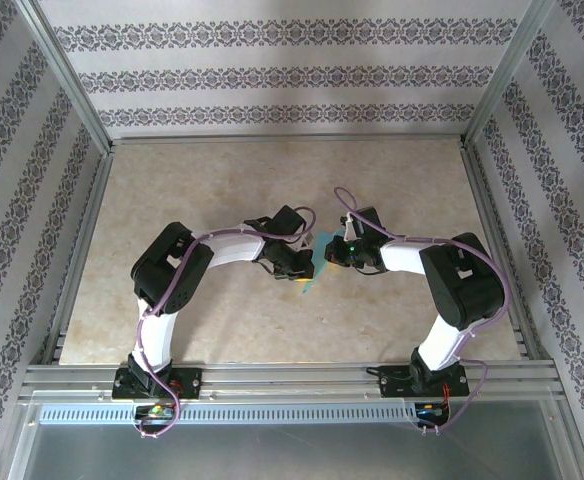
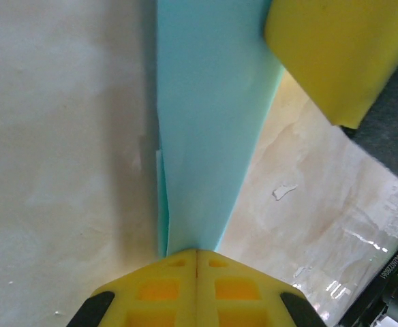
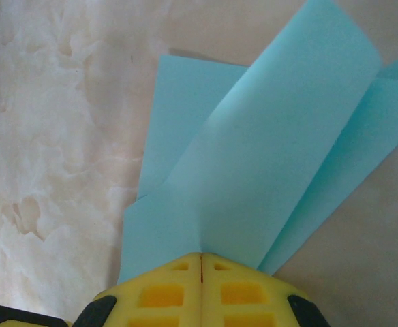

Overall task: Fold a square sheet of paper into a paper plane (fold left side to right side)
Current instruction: Fold the wing for the fifth time at the center of the table.

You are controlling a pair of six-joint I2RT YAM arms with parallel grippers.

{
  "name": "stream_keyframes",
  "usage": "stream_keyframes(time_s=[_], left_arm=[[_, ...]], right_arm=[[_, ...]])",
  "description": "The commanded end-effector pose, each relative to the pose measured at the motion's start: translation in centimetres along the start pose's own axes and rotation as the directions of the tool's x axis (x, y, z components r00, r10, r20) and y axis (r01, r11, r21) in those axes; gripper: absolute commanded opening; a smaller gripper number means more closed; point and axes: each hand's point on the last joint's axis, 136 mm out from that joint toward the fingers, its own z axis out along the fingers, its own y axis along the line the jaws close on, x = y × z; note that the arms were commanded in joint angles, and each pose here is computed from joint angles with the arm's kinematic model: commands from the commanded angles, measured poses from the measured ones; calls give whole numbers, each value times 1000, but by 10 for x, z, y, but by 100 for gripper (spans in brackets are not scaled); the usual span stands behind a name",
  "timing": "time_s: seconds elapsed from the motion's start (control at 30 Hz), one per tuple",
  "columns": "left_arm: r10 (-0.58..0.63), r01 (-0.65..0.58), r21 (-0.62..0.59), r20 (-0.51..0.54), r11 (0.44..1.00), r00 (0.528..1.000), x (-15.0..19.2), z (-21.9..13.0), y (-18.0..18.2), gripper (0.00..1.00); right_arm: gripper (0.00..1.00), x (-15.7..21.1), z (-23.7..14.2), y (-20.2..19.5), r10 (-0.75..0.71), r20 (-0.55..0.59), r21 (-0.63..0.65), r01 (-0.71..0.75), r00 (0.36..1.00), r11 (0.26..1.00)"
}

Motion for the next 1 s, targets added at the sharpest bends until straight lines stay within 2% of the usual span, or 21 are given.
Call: stream_keyframes(time_s=[0.0,0.3,0.53,0.7,0.97], left_arm=[[-2,0,-58,-44,998,999,13,12,18,3],[2,-10,-134,-60,991,998,19,17,32,1],[7,-21,-218,-66,976,998,23,18,44,0],[22,-39,-262,-70,964,997,24,20,47,0],[48,-78,-330,-99,941,994,27,23,50,0]], right_arm=[[0,44,9,-31,36,-138,121,-19,990,992],[0,30,1,-15,14,-107,82,-5,994,997],[0,1,-27,8,9,-19,1,-9,1000,1000],[0,7,-35,9,22,0,-32,-22,1000,999],[0,10,-24,24,15,13,-91,-14,1000,996]])
